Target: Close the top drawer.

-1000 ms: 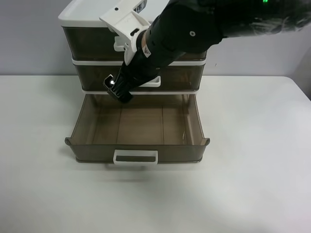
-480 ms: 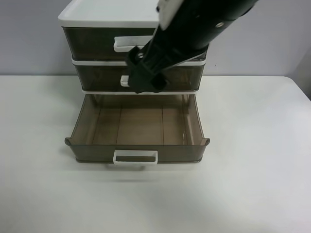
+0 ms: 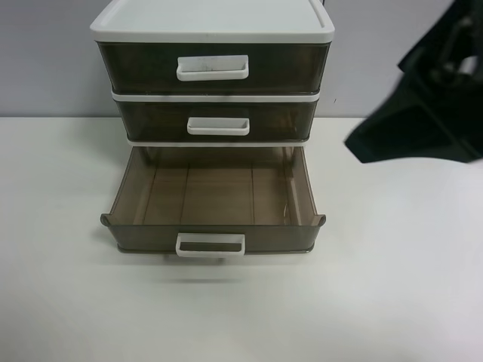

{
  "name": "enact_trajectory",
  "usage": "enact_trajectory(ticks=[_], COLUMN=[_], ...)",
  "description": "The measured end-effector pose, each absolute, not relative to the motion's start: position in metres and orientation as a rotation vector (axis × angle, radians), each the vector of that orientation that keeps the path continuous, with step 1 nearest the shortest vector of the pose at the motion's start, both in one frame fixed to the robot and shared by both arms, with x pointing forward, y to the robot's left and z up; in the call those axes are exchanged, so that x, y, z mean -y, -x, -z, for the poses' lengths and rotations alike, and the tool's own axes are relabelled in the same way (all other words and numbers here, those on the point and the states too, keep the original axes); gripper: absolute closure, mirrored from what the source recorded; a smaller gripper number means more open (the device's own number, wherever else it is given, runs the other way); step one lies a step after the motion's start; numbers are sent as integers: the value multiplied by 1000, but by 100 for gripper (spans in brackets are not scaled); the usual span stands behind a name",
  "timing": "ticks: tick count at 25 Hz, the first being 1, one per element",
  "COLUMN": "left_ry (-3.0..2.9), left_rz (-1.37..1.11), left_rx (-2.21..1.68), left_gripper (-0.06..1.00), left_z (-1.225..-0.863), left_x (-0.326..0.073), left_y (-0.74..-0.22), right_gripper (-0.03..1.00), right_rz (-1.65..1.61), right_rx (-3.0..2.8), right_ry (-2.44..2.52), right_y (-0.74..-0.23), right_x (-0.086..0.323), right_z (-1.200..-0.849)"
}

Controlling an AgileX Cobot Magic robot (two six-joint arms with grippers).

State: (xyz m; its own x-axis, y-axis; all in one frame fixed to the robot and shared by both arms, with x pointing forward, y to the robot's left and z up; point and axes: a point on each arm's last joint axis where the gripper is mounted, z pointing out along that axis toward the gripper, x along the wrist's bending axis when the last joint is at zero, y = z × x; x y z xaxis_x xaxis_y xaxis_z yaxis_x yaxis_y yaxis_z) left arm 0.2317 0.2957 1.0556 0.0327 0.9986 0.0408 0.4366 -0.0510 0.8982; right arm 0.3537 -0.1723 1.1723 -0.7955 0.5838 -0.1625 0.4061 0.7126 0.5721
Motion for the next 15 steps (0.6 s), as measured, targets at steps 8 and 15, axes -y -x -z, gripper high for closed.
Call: enact_trajectory(ticks=[8, 15], left_ry=[-1583, -1583], left_rz=[-978, -978], left_rx=[-1494, -1494], left_gripper=[-5, -5], left_z=[-1056, -1056], left_x=[-296, -296], left_y=[-232, -232], right_gripper=[-3, -3], right_rz=[-918, -1049], right_rx=[-2481, -2396], right_ry=[-768, -911], right_y=[-292, -263], right_x=[247, 283], right_z=[-1148, -1114])
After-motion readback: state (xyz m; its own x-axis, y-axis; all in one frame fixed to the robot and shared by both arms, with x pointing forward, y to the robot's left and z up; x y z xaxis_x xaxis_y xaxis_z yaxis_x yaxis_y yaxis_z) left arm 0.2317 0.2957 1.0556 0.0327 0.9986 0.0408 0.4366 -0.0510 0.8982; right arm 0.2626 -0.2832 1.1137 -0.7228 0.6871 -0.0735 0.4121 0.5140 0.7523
